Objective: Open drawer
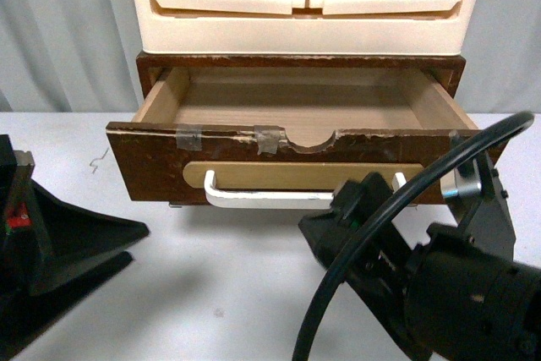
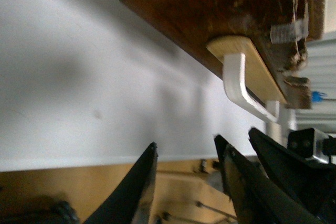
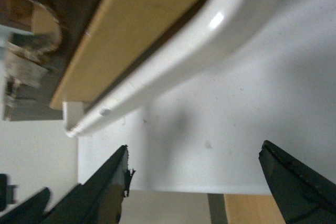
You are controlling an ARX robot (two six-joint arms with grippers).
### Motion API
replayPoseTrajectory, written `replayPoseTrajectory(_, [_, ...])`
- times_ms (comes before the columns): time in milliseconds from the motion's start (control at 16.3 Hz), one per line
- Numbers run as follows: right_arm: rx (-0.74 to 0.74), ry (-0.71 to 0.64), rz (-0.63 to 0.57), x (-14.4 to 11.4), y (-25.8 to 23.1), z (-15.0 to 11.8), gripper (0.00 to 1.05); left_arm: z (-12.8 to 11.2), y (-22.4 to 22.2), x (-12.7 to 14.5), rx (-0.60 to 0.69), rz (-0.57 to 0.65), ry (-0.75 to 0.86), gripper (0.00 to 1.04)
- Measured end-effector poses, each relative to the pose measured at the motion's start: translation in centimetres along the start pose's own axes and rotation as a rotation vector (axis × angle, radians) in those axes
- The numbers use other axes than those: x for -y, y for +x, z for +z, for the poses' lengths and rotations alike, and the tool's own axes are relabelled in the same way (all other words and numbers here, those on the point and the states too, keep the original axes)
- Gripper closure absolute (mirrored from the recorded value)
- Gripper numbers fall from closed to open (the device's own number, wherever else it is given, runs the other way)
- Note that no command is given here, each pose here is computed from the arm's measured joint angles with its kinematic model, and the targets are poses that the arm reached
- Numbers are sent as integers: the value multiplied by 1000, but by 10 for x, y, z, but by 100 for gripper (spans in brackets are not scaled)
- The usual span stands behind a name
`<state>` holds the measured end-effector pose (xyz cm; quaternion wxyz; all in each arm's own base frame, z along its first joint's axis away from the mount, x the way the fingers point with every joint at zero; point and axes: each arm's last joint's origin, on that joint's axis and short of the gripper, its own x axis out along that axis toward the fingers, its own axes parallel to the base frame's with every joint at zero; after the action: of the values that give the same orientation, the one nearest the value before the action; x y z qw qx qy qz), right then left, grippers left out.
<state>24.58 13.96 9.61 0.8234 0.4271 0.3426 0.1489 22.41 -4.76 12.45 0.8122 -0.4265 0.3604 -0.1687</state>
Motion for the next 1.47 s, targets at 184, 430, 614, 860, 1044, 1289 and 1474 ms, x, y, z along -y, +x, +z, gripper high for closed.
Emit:
replayPoseTrajectory(184, [410, -497, -272, 39, -27, -10, 54, -13, 3, -16, 330, 183, 462, 68])
replayPoseTrajectory(430, [558, -777, -420, 41, -72, 16, 81, -12, -36, -16, 677, 372, 757, 95])
replayPoseTrajectory(614, [573, -882, -392, 41, -100, 19, 103, -8, -55, 0, 776, 331, 871, 103])
replayPoseTrajectory(860, [710, -889, -330, 33, -129, 30, 103, -16, -70, -6, 743, 368, 887, 103])
replayPoseTrajectory(1044, [737, -902, -314, 28, -158, 35, 103, -17, -98, 0, 759, 356, 893, 103])
replayPoseTrajectory(1289, [746, -896, -332, 31, -188, 36, 103, -25, -110, 4, 771, 351, 895, 103])
replayPoseTrajectory(1474, [735, -900, -322, 30, -192, 31, 103, -29, -115, 5, 775, 348, 896, 103])
